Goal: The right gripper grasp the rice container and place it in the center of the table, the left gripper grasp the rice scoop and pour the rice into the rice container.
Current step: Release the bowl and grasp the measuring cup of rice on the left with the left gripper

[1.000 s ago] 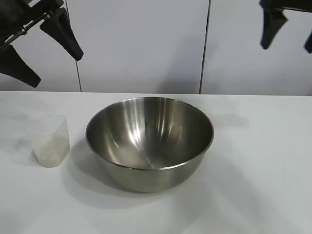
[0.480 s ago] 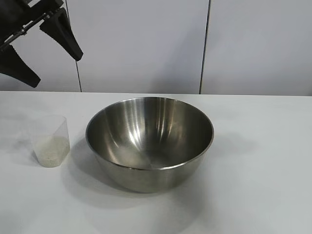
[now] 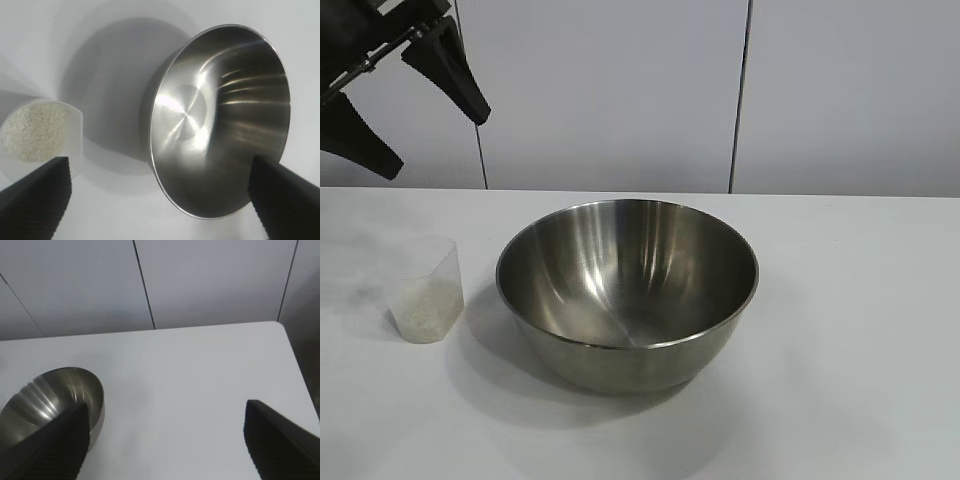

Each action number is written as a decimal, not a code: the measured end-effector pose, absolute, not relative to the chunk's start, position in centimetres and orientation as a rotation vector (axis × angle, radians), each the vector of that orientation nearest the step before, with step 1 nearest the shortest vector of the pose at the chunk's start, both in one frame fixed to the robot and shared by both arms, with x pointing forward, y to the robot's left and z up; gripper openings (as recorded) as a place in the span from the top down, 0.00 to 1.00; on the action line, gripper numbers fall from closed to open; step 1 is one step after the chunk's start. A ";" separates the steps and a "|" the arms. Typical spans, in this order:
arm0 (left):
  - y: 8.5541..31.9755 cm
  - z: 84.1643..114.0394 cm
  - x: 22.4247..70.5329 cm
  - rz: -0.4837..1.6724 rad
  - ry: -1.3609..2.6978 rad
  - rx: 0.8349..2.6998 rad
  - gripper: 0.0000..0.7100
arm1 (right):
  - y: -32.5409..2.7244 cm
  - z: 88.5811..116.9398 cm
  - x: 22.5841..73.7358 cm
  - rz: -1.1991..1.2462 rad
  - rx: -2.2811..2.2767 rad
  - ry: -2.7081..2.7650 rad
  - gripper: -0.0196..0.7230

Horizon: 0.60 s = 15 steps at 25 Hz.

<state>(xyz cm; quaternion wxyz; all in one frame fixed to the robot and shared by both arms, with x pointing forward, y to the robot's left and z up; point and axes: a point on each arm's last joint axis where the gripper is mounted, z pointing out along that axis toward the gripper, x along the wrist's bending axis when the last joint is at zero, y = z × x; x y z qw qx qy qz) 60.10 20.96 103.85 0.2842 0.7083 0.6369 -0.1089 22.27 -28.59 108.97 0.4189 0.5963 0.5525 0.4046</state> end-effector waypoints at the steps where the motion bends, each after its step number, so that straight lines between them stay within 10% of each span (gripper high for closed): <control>1: 21.0 103.8 60.1 -0.291 1.704 1.895 0.03 | -28.6 108.3 22.2 1.016 1.498 1.384 0.20; 15: 21.0 103.8 60.1 -0.291 1.704 1.895 0.03 | -29.8 104.1 23.4 0.785 1.613 1.472 0.20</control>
